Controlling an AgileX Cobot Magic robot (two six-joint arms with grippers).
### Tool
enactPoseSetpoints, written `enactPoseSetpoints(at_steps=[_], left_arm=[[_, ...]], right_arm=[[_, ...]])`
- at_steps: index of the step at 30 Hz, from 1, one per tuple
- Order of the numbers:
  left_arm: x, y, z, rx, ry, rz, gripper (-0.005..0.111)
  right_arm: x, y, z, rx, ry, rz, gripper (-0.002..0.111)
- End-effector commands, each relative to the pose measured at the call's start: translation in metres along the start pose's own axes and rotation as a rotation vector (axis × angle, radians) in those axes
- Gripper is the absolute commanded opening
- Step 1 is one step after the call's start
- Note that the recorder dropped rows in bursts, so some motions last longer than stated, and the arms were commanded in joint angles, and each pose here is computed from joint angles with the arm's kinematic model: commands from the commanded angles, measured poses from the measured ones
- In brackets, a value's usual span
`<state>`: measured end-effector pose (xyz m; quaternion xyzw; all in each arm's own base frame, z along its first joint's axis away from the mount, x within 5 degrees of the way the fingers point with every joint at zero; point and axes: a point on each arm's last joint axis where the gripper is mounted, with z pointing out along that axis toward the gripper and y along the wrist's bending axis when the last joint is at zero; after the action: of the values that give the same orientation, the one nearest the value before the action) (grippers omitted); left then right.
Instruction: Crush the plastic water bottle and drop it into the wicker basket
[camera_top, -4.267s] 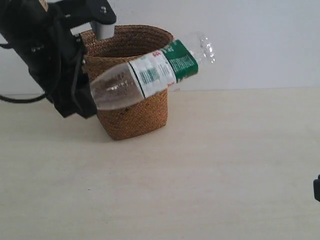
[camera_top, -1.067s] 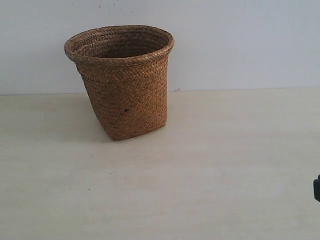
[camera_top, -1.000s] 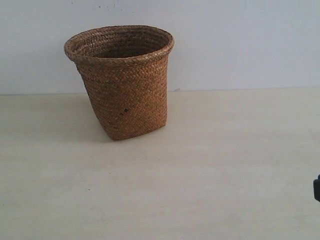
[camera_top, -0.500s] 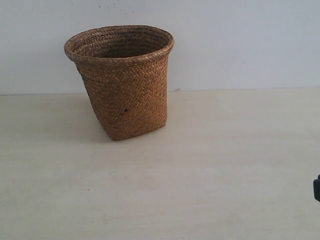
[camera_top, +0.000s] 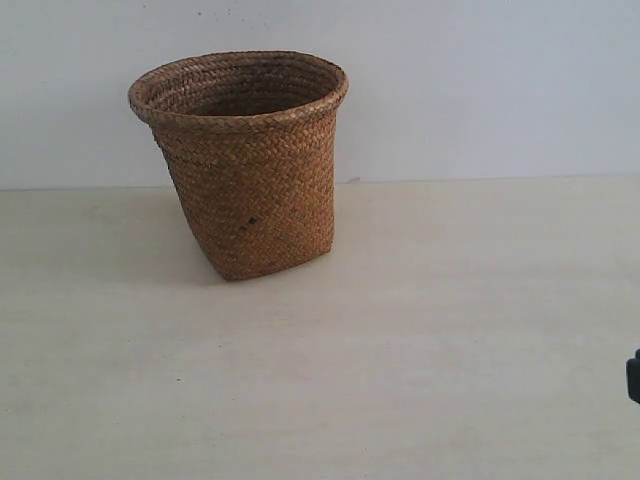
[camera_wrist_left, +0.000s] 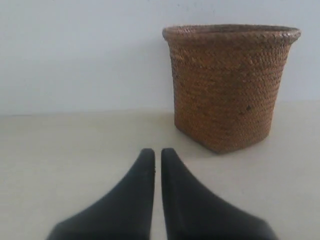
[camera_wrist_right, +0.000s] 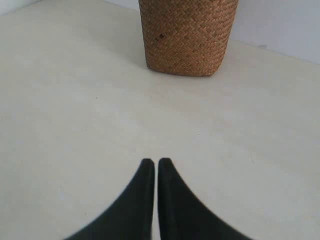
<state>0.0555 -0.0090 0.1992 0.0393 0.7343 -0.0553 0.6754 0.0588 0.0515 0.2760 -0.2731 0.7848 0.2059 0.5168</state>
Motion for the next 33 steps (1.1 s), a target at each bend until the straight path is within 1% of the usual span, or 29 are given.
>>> enactPoseSetpoints(at_steps=[1, 5, 7, 8, 10, 11, 12, 13, 17, 18, 21, 23, 24, 30, 33], left_arm=[[0.0119, -0.0023, -0.0005, 0.021, 0.117, -0.056, 0.004], [0.0127, -0.0025, -0.0006, 0.022, 0.126, -0.077, 0.004], [0.0129, -0.0026, -0.0006, 0.02, 0.129, -0.122, 0.004], [0.0129, -0.0026, -0.0006, 0.017, 0.129, -0.165, 0.004], [0.0129, -0.0026, -0.0006, 0.017, 0.129, -0.173, 0.004], [0.013, -0.0023, -0.0006, 0.014, 0.13, -0.157, 0.004], [0.0129, -0.0004, -0.0006, -0.002, 0.127, -0.087, 0.004], [0.0128, 0.0008, -0.0006, -0.012, 0.125, -0.047, 0.004], [0.0126, 0.0042, -0.0007, -0.043, 0.125, 0.059, 0.004], [0.0125, 0.0045, -0.0007, -0.047, 0.125, 0.054, 0.004], [0.0125, 0.0045, -0.0007, -0.057, 0.12, -0.113, 0.004], [0.0125, 0.0045, -0.0007, -0.06, 0.119, -0.163, 0.004], [0.0124, 0.0045, -0.0007, -0.06, 0.117, -0.163, 0.004], [0.0118, 0.0044, -0.0006, -0.05, 0.114, -0.017, 0.004], [0.0118, 0.0044, -0.0006, -0.049, 0.114, -0.003, 0.004]], right_arm=[[-0.0001, 0.0, -0.0001, -0.001, -0.014, 0.002, 0.0], [-0.0001, 0.0, -0.0001, -0.001, -0.014, 0.002, 0.0], [-0.0001, 0.0, -0.0001, -0.001, -0.014, 0.002, 0.0], [-0.0001, 0.0, -0.0001, -0.001, -0.014, 0.002, 0.0], [-0.0001, 0.0, -0.0001, -0.001, -0.014, 0.002, 0.0], [-0.0001, 0.0, -0.0001, -0.001, -0.014, 0.002, 0.0], [-0.0001, 0.0, -0.0001, -0.001, -0.014, 0.002, 0.0], [-0.0001, 0.0, -0.0001, -0.001, -0.014, 0.002, 0.0], [-0.0001, 0.0, -0.0001, -0.001, -0.014, 0.002, 0.0], [-0.0001, 0.0, -0.0001, -0.001, -0.014, 0.002, 0.0], [-0.0001, 0.0, -0.0001, -0.001, -0.014, 0.002, 0.0], [-0.0001, 0.0, -0.0001, -0.001, -0.014, 0.002, 0.0], [-0.0001, 0.0, -0.0001, -0.001, -0.014, 0.002, 0.0], [-0.0001, 0.0, -0.0001, -0.001, -0.014, 0.002, 0.0], [-0.0001, 0.0, -0.0001, -0.001, -0.014, 0.002, 0.0]])
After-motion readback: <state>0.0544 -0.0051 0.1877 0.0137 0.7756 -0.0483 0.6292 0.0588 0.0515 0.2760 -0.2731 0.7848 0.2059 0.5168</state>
